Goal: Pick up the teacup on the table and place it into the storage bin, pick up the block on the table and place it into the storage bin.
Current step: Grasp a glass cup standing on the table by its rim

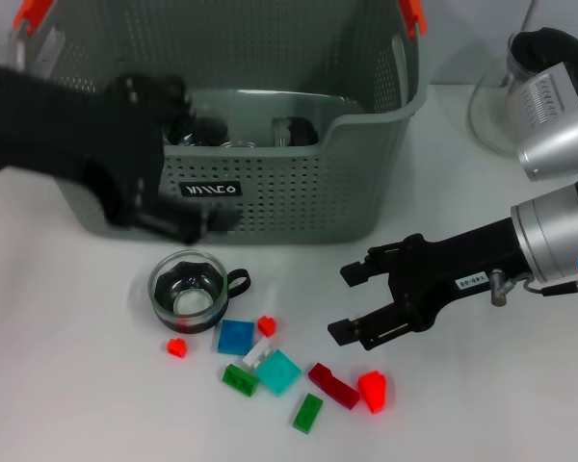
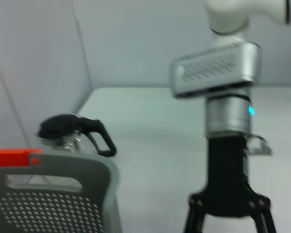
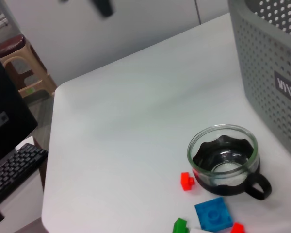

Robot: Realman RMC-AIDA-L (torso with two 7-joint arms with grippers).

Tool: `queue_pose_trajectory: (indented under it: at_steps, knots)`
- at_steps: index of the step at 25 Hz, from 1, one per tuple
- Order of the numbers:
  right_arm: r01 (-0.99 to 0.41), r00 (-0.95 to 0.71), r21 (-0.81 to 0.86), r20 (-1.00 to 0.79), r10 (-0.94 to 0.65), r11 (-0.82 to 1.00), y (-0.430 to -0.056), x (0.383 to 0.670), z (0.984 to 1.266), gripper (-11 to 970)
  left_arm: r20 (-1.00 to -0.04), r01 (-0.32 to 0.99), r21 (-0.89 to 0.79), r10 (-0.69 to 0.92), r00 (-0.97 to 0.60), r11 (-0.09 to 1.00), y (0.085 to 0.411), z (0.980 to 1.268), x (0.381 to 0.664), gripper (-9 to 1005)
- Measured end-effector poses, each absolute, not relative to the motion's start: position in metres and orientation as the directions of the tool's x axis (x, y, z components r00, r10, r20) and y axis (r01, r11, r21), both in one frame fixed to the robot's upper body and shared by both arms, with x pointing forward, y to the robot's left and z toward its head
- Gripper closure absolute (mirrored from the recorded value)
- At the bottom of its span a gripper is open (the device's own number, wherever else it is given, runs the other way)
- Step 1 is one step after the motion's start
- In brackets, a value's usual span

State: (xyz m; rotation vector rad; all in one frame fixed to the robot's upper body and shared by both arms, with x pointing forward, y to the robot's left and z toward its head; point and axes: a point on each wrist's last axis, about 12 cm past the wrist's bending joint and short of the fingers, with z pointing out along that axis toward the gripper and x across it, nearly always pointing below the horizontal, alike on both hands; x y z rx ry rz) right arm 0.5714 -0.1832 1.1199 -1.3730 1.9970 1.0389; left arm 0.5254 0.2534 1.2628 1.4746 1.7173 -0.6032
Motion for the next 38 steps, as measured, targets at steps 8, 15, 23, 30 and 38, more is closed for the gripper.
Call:
queue_pose_trajectory:
  at_steps: [8, 15, 23, 30, 38]
  knots:
    - [-0.922, -0.386, 0.319, -0.751, -0.536, 0.218, -0.182, 0.572, 1.117, 32, -0.679, 0.977, 0.149, 0.734, -0.013, 0.155, 0.241, 1.226, 0.514, 168]
    - [-0.920, -0.392, 0.319, -0.755, -0.526, 0.228, -0.180, 0.572, 1.116, 34, -0.549, 0.985, 0.123, 0.835, -0.033, 0.120, 0.227, 1.193, 0.522, 172]
    - [-0.913, -0.408, 0.333, -0.753, -0.516, 0.236, -0.179, 0.572, 1.113, 35, -0.438, 0.984, 0.157, 0.899, -0.007, 0.084, 0.229, 1.169, 0.537, 177]
    - [-0.905, -0.424, 0.347, -0.750, -0.508, 0.245, -0.177, 0.572, 1.110, 34, -0.378, 0.982, 0.189, 0.924, 0.054, 0.020, 0.235, 1.155, 0.544, 181]
    - [-0.901, -0.433, 0.355, -0.760, -0.485, 0.248, -0.174, 0.573, 1.110, 34, -0.331, 0.977, 0.208, 0.936, 0.122, -0.054, 0.235, 1.150, 0.546, 186]
